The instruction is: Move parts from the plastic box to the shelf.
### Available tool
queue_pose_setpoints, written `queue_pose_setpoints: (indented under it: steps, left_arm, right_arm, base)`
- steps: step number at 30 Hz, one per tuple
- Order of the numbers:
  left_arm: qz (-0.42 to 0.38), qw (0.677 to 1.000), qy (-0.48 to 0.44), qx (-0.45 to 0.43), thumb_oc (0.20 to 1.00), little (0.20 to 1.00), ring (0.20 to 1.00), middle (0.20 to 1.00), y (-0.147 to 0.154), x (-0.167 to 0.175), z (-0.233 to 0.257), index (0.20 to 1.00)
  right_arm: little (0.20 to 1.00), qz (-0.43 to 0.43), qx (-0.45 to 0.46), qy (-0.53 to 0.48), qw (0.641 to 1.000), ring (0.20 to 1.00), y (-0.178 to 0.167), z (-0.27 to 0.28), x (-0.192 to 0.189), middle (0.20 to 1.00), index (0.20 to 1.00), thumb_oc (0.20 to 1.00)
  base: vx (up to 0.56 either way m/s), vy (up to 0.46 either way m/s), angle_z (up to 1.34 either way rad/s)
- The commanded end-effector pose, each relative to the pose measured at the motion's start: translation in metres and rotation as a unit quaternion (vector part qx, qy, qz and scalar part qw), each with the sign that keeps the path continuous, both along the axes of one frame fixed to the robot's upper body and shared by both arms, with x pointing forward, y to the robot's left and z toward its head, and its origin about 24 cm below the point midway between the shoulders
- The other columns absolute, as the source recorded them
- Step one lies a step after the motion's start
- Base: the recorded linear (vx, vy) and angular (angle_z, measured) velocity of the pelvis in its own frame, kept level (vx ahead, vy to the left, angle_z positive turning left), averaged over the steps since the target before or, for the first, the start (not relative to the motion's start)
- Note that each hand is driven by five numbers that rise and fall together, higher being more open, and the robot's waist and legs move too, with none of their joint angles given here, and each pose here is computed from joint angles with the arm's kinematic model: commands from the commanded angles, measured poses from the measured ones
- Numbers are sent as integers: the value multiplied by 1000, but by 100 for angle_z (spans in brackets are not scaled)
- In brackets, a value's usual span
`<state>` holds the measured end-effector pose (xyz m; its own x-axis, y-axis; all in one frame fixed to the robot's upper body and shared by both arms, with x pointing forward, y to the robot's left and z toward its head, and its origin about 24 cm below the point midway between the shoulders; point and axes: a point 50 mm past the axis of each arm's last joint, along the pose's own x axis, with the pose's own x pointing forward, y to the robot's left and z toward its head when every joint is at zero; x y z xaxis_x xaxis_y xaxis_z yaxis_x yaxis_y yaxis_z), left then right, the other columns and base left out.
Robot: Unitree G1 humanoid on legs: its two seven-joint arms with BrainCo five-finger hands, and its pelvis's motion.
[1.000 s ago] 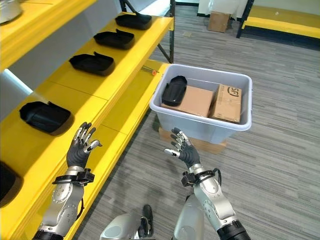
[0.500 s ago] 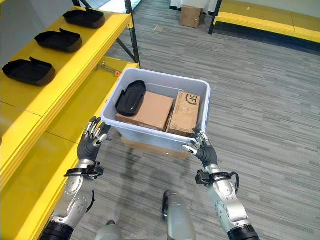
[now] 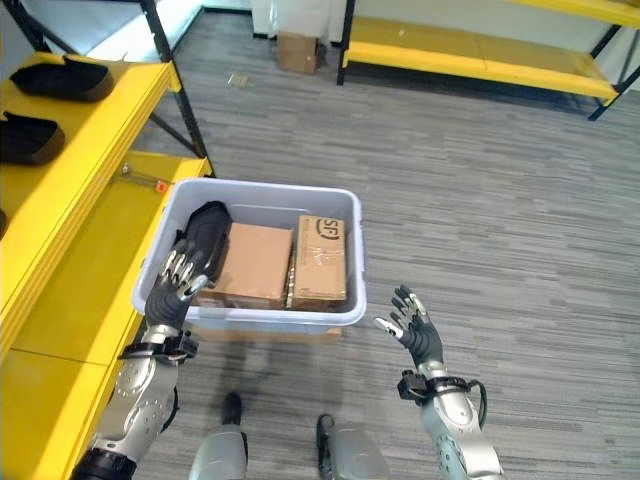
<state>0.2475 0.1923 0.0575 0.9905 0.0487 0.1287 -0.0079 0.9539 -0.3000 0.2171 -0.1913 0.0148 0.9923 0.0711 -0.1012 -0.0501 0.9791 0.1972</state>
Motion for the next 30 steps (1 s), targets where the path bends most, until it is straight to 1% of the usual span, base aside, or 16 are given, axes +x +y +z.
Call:
queue_pose_setpoints:
  steps: [1,8,17,18,19,20,22,23,24,26,27,30]
  left_arm:
    - [-8,998,-66,18,1000,1000,1000,1000,7,-14,25,1000]
    - [23,997,-72,26,1000,1000,1000,1000,16,-14,29,1000]
    - [12,996,-77,41,1000,1000,1000,1000,15,-13,33,1000]
    - [9,996,-77,44,1000,1000,1000,1000,15,-14,33,1000]
    - [8,996,-76,49,1000,1000,1000,1000,15,-14,33,1000]
    - [9,996,-78,50,1000,1000,1000,1000,17,-14,34,1000]
    - [21,995,-86,48,1000,1000,1000,1000,21,-16,38,1000]
    - [22,995,-82,45,1000,1000,1000,1000,20,-15,36,1000]
    - [41,995,-86,42,1000,1000,1000,1000,24,-14,36,1000]
    - [36,995,-86,38,1000,1000,1000,1000,24,-16,36,1000]
    - [34,997,-67,29,1000,1000,1000,1000,22,-17,27,1000]
    - [34,997,-68,16,1000,1000,1000,1000,20,-19,26,1000]
  right_arm:
    - [1000,23,28,-45,998,1000,11,15,6,1000,1000,1000]
    - [1000,33,30,-39,998,1000,14,14,4,1000,1000,1000]
    - [1000,44,36,-51,997,1000,20,19,7,1000,1000,1000]
    - [1000,47,34,-51,997,1000,21,19,7,1000,1000,1000]
    - [1000,51,5,-63,997,1000,21,23,8,1000,1000,1000]
    - [1000,55,-4,-77,996,1000,23,28,10,1000,1000,1000]
    - [1000,69,20,-84,994,1000,31,32,16,1000,1000,1000]
    - [1000,76,20,-85,993,1000,34,32,19,1000,1000,1000]
    - [1000,94,14,-80,992,1000,38,30,19,1000,1000,1000]
    - [1000,85,10,-78,993,1000,34,30,16,1000,1000,1000]
    - [1000,78,16,-74,994,1000,32,28,15,1000,1000,1000]
    - [1000,69,12,-74,995,1000,24,28,11,1000,1000,1000]
  base:
    - [171,322,-6]
    - [94,114,-4]
    - [55,79,1]
    - [62,136,4]
    - [60,133,5]
    - [38,272,5]
    - [45,363,-68]
    - [143,176,-153]
    - [122,52,-111]
    - [99,-91,-21]
    - [112,-189,57]
    - [99,-183,21]
